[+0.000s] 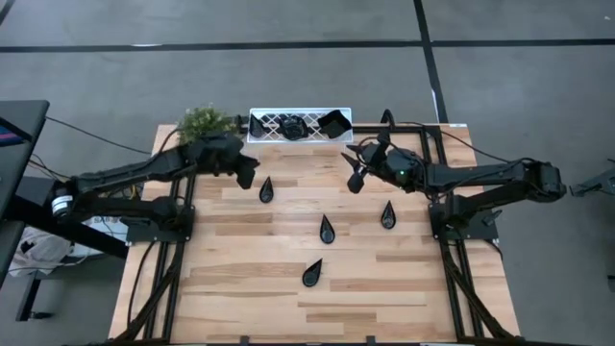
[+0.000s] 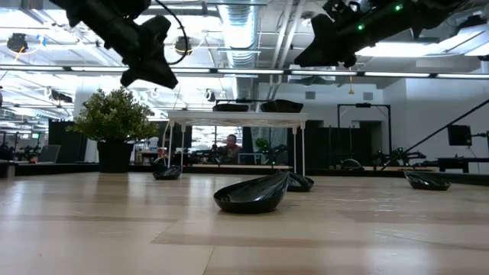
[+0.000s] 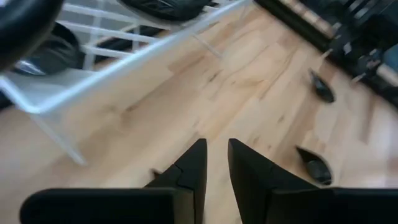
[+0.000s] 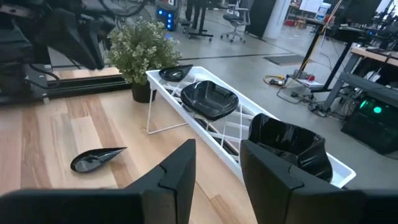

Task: Pick & Place Mini shaped plates
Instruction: Stack the drop shaped plate on the top of the drop shaped plate on the shelf

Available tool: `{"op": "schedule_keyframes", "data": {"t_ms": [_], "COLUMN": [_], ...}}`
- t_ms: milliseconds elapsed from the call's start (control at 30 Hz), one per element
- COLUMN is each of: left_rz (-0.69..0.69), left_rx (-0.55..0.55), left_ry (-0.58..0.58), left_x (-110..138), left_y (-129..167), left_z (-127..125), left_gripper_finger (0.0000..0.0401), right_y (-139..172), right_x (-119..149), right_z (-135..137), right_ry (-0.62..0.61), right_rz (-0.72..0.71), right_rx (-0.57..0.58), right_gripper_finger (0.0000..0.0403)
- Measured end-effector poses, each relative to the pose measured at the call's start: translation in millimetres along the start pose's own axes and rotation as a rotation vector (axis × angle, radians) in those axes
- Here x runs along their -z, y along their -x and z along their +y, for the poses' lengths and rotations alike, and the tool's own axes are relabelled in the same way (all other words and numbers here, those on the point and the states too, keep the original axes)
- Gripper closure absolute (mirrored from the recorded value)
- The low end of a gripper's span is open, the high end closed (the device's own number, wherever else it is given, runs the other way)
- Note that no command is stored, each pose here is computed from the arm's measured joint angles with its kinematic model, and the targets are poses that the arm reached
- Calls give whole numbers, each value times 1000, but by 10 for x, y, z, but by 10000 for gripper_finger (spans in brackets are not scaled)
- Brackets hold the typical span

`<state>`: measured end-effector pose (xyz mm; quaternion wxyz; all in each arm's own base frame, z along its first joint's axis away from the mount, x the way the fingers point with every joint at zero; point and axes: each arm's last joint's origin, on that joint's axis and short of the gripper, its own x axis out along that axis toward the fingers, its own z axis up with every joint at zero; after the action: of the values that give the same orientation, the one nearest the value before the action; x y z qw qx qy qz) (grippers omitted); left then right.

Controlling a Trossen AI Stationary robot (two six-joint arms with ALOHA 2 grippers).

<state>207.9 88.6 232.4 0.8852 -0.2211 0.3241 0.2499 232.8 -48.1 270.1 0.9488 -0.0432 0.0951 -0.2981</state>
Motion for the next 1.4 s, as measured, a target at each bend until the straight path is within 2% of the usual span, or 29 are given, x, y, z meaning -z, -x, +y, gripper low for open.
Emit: {"op": "schedule_keyframes", "data": {"t_ms": [100, 200, 367, 600, 733, 867, 1033, 1200, 1400], "left_rz": [-38, -105, -128, -117, -74, -17, 70, 105, 125], "left_rx": [36, 73, 28, 25, 10, -7, -27, -45, -55], "left_ry": [44, 29, 14, 53, 169, 233, 273, 268, 176], "left_x": [90, 135, 222, 317, 384, 446, 557, 607, 629], "left_y": [-80, -135, -175, -220, -305, -484, -699, -765, -763], "left_z": [-33, -72, -68, -15, 6, 16, 38, 53, 63], "left_gripper_finger": [335, 335, 327, 270, 229, 210, 214, 228, 244], "right_y": [14, 32, 64, 111, 124, 125, 125, 129, 130], "right_x": [-2, -8, -10, -3, 9, 16, 16, 16, 16], "right_z": [25, 58, 123, 214, 239, 240, 240, 247, 250], "right_ry": [2, 1, 2, 11, 20, 24, 11, -2, -28], "right_rz": [-1, -5, -7, -3, 8, 14, 15, 15, 16], "right_rx": [10, 9, -19, -62, -74, -75, -75, -78, -80], "right_gripper_finger": [282, 282, 282, 282, 282, 282, 282, 282, 282]}}
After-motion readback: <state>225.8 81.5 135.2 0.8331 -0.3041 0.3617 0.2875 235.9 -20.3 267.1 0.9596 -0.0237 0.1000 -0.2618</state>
